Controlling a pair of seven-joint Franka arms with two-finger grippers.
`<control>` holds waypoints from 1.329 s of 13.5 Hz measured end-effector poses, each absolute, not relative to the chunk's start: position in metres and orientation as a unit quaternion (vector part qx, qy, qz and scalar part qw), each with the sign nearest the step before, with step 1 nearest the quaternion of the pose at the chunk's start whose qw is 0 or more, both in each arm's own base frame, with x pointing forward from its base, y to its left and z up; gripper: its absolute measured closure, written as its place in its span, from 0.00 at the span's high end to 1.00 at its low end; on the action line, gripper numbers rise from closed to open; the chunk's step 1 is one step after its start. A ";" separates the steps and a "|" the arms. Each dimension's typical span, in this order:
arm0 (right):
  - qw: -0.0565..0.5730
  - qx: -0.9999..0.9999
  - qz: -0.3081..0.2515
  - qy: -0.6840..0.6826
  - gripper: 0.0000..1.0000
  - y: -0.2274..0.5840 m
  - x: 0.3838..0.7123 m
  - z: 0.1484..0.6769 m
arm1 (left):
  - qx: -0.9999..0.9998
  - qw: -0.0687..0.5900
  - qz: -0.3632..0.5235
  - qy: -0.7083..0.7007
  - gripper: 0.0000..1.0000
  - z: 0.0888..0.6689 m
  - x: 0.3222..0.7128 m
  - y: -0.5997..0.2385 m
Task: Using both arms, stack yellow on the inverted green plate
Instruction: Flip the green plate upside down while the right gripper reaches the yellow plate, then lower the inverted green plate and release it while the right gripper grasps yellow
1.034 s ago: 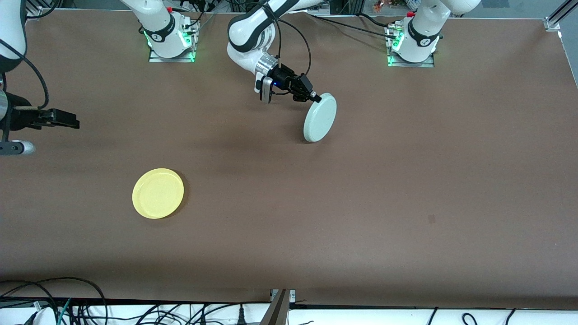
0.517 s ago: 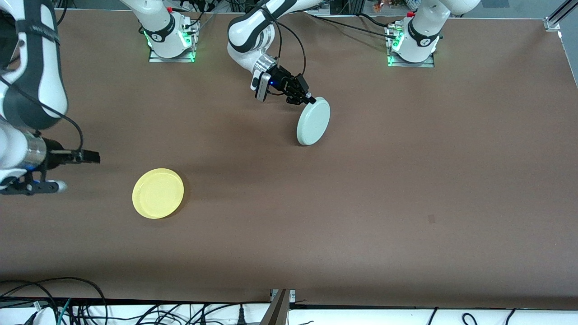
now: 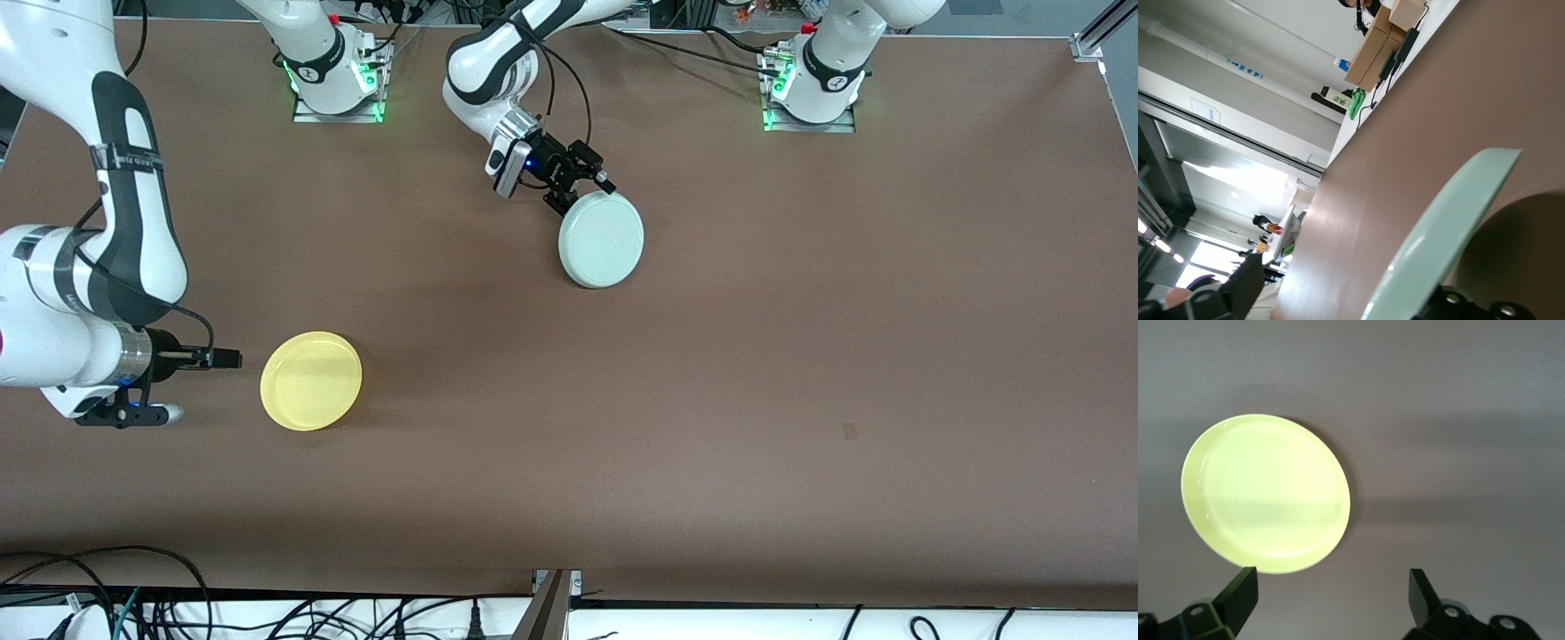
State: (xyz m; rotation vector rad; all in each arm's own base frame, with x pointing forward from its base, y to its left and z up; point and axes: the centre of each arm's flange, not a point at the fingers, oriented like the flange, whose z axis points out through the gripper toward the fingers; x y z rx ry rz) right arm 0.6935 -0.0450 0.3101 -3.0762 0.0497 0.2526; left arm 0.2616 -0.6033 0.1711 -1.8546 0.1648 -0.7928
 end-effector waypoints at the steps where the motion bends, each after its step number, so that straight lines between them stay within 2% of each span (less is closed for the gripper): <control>1: 0.041 -0.996 0.079 0.029 1.00 -0.050 0.693 0.296 | -0.784 0.520 -0.334 0.060 1.00 0.176 0.263 -0.607; 8: 0.073 -0.992 0.070 0.076 1.00 -0.063 0.674 0.220 | -0.869 0.350 -0.349 -0.022 1.00 0.180 0.274 -0.646; 12: 0.103 -0.991 0.053 0.062 1.00 -0.061 0.666 0.203 | -0.900 0.255 -0.352 -0.037 1.00 0.191 0.304 -0.665; 16: 0.113 -0.991 0.048 0.043 1.00 -0.069 0.657 0.187 | -0.925 0.132 -0.350 -0.059 1.00 0.202 0.336 -0.682; 18: 0.124 -0.990 0.047 0.036 1.00 -0.074 0.654 0.183 | -0.930 0.104 -0.347 -0.062 1.00 0.202 0.349 -0.682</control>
